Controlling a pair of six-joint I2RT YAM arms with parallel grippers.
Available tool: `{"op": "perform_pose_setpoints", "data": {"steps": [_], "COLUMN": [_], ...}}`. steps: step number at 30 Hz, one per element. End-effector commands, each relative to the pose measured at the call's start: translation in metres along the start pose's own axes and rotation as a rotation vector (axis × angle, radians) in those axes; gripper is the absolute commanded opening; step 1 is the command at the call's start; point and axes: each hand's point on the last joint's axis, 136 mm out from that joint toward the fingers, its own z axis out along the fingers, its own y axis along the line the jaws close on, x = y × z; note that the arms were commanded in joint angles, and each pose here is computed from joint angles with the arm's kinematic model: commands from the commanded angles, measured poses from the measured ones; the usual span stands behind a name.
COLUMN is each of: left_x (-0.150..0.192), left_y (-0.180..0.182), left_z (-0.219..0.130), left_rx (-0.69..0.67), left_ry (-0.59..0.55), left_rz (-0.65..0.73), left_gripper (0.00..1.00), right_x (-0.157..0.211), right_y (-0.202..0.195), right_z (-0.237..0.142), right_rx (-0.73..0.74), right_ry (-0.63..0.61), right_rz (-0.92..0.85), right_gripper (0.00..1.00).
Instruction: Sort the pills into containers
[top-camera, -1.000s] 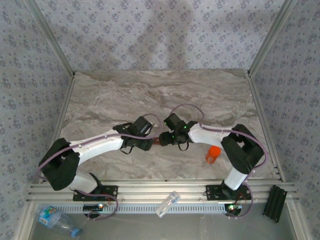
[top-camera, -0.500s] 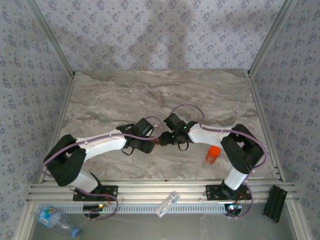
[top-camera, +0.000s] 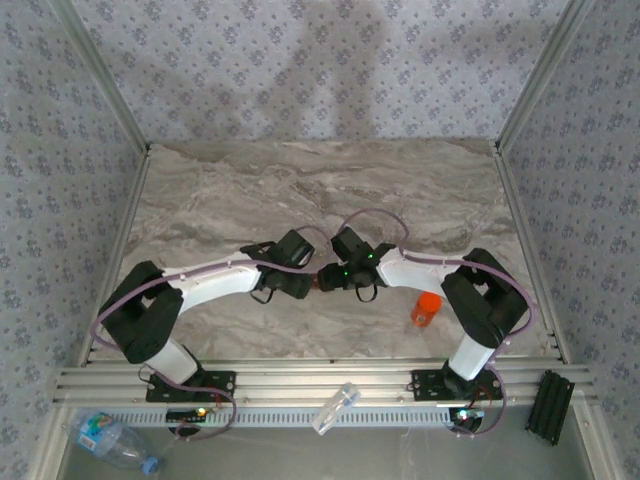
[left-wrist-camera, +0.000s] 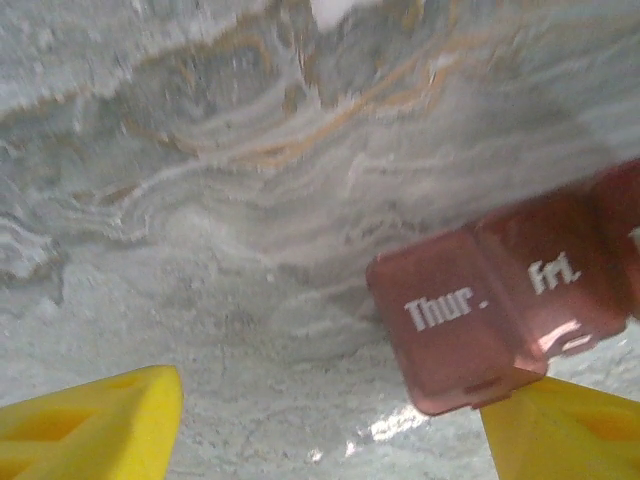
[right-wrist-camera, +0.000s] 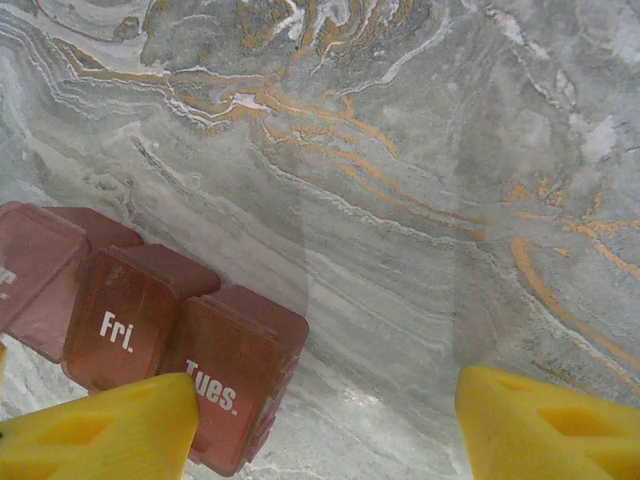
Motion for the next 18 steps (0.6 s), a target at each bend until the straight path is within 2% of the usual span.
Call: {"op": "perform_pose_setpoints", "data": {"steps": [1, 18], "left_x": [-0.018, -0.035], "left_y": [0.006, 0.024], "left_z": [-0.005, 0.018], "left_rx": [-0.023, -0.044], "left_ry": [-0.029, -0.016], "left_rz": [0.007, -0.026], "left_gripper": [0.78, 0.78], "right_x": [0.029, 0.031], "right_y": [-0.021, -0.019], "right_z": [0.013, 0.015], "right_rx": [0.081, 0.084], "right_ry": [0.086, 0.092], "right_rz": [0.012, 0.005], "right_gripper": [0.71, 0.7]}}
